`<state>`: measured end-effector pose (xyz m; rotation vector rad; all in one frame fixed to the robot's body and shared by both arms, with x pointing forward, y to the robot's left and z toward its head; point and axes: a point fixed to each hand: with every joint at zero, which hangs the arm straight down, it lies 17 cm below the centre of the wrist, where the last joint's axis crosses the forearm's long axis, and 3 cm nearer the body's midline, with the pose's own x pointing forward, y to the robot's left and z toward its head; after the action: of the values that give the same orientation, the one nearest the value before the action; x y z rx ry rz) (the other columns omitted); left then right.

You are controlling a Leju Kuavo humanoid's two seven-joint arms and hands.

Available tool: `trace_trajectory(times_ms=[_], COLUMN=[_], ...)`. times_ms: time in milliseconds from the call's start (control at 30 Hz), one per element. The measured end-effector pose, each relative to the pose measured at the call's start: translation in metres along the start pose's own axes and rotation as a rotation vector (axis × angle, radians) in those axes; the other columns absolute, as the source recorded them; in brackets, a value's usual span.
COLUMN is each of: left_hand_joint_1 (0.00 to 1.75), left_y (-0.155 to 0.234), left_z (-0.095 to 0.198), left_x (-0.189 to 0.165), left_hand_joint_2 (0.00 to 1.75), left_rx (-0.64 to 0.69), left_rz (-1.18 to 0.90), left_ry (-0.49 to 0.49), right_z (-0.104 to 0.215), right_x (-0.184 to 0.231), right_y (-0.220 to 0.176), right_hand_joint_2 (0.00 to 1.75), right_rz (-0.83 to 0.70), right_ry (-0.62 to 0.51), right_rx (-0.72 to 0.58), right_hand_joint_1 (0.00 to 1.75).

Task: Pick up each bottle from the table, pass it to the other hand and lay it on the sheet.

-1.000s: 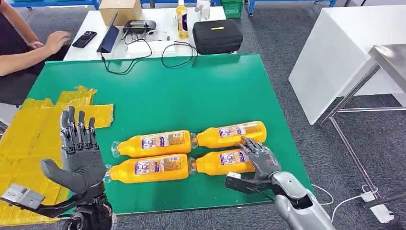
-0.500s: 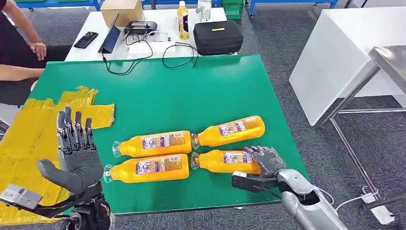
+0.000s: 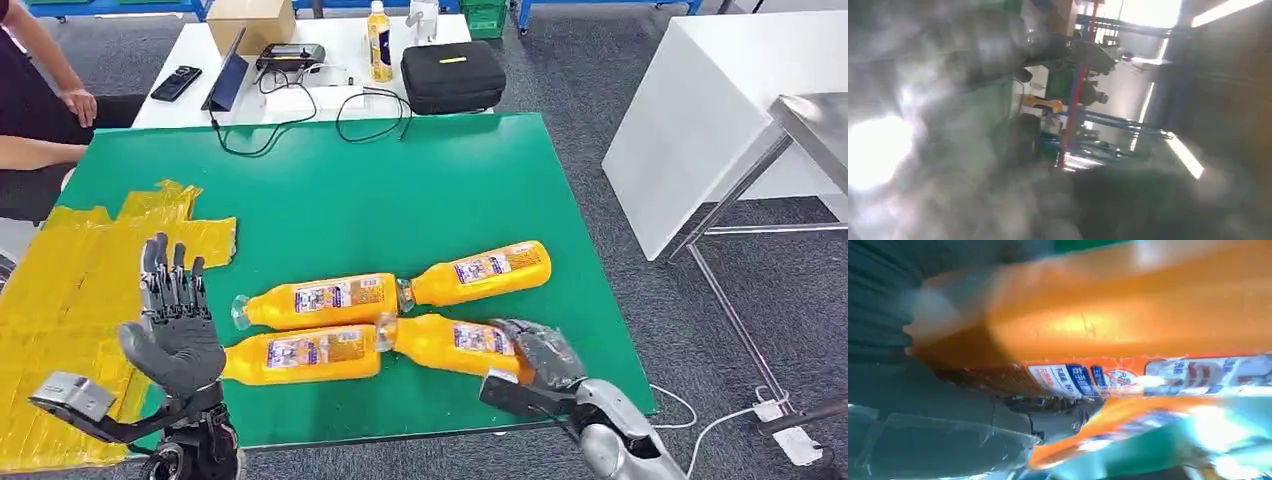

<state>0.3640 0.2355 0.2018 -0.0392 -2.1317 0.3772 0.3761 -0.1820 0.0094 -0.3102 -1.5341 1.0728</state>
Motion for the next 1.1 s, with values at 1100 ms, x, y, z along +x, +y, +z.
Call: trace_trajectory(times_ms=[1100], left_hand_joint_1=[0.0], left_y=[-0.067], left_z=[0.002], left_x=[-0.024], left_hand_joint_2=[1.75], left_rx=[-0.151], left_rz=[0.363], left_ry=[0.145], right_z=[-0.135], right_x=[0.259], right_y=[-0.106], right_hand_joint_2=[1.75], right_rz=[-0.341], right_ry=[-0.395], right_rx=[-0.33], right_hand_joint_1=[1.75])
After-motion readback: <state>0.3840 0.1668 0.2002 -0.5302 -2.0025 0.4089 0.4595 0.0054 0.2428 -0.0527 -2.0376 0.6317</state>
